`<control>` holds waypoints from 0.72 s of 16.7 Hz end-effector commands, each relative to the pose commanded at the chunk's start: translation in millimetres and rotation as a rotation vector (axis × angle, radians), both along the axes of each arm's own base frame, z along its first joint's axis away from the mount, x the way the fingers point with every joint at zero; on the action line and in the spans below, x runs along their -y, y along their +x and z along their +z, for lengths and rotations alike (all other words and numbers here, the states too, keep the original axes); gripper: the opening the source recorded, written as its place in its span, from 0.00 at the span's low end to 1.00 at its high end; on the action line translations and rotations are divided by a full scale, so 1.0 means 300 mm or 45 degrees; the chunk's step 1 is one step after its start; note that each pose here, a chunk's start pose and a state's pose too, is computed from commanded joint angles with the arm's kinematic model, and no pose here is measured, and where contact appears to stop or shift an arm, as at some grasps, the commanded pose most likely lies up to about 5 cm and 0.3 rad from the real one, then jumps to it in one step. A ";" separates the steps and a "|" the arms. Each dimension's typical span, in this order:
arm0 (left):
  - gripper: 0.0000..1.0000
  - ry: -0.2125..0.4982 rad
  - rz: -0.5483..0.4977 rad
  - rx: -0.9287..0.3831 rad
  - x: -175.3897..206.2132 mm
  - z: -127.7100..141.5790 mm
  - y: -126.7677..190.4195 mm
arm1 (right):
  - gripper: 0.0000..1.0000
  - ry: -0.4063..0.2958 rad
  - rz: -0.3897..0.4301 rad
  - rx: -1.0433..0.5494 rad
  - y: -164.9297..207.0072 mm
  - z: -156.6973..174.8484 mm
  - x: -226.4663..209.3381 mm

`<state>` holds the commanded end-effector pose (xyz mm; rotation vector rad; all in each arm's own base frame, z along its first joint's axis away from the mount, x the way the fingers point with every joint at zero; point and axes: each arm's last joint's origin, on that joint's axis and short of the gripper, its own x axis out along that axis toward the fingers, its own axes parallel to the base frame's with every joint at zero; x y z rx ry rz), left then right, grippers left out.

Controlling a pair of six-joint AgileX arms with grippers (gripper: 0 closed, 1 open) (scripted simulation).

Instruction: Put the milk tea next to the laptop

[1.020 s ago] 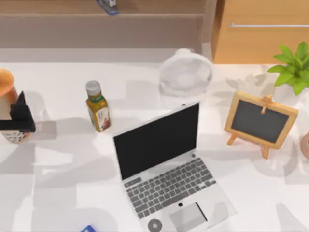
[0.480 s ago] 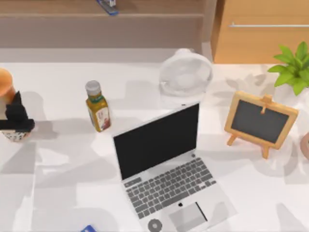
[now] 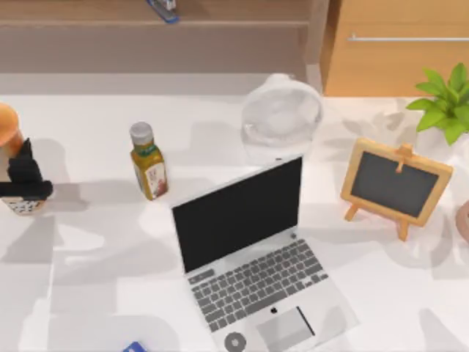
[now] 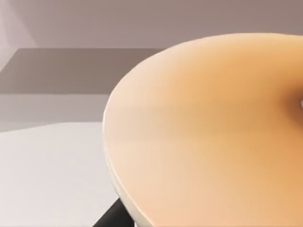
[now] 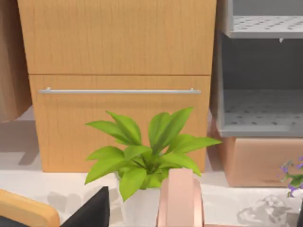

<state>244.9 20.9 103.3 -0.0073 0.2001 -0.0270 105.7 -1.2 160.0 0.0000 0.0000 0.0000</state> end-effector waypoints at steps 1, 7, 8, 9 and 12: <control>0.00 0.000 0.000 0.000 0.000 0.000 0.000 | 1.00 0.000 0.000 0.000 0.000 0.000 0.000; 0.00 0.002 0.001 -0.006 0.000 0.021 -0.002 | 1.00 0.000 0.000 0.000 0.000 0.000 0.000; 0.00 0.002 0.001 -0.005 0.000 0.028 -0.002 | 1.00 0.000 0.000 0.000 0.000 0.000 0.000; 0.00 0.002 0.001 -0.003 0.000 0.032 -0.001 | 1.00 0.000 0.000 0.000 0.000 0.000 0.000; 0.00 0.003 0.001 -0.008 0.000 0.028 -0.004 | 1.00 0.000 0.000 0.000 0.000 0.000 0.000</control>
